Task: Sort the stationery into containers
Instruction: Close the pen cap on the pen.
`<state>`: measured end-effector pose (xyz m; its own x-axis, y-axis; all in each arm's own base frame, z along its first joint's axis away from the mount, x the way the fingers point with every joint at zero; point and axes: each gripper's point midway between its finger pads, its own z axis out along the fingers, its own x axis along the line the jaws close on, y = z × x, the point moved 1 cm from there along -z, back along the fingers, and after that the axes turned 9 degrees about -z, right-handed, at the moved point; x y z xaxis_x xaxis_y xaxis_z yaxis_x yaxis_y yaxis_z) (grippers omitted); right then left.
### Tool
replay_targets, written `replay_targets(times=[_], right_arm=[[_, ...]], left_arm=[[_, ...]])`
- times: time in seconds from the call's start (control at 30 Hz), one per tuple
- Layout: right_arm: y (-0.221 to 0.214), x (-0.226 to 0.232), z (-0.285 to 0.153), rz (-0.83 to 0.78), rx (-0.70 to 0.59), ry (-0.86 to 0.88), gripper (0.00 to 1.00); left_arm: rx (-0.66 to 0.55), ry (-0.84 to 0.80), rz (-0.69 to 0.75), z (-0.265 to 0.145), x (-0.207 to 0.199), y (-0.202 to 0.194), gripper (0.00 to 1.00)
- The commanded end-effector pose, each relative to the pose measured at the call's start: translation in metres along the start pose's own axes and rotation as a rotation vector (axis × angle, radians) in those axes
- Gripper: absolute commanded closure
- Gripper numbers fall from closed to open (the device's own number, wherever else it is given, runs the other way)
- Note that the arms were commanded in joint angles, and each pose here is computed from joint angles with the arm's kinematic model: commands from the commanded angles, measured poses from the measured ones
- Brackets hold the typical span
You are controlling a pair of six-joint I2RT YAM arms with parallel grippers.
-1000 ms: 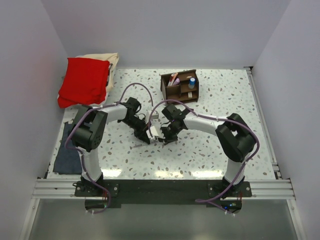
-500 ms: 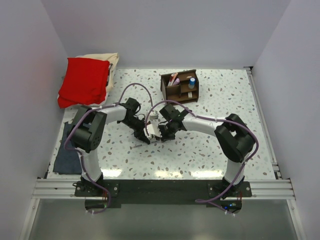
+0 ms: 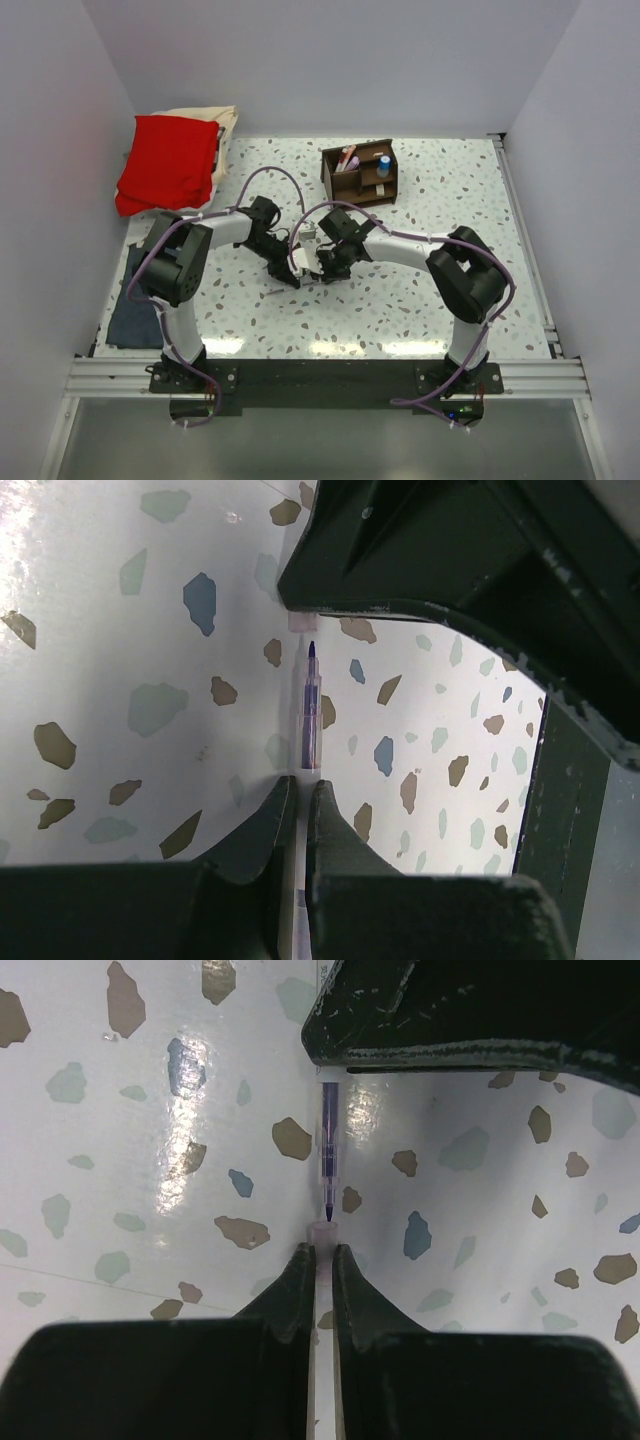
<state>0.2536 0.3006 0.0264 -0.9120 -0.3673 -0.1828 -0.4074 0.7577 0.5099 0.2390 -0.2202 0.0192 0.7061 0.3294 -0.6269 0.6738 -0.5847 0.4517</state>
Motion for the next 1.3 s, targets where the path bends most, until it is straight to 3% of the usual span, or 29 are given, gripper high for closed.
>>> replay_targets(times=[0.0,1.27], right_arm=[[0.007,-0.008,0.001,-0.01,-0.016,-0.023,1.0],[0.015,-0.01,-0.014,0.006,-0.052,-0.099,1.0]], left_arm=[[0.092,0.103,0.001,0.003,0.025,-0.025,1.0],[0.102,0.101,0.004,0.005,0.033,-0.017,1.0]])
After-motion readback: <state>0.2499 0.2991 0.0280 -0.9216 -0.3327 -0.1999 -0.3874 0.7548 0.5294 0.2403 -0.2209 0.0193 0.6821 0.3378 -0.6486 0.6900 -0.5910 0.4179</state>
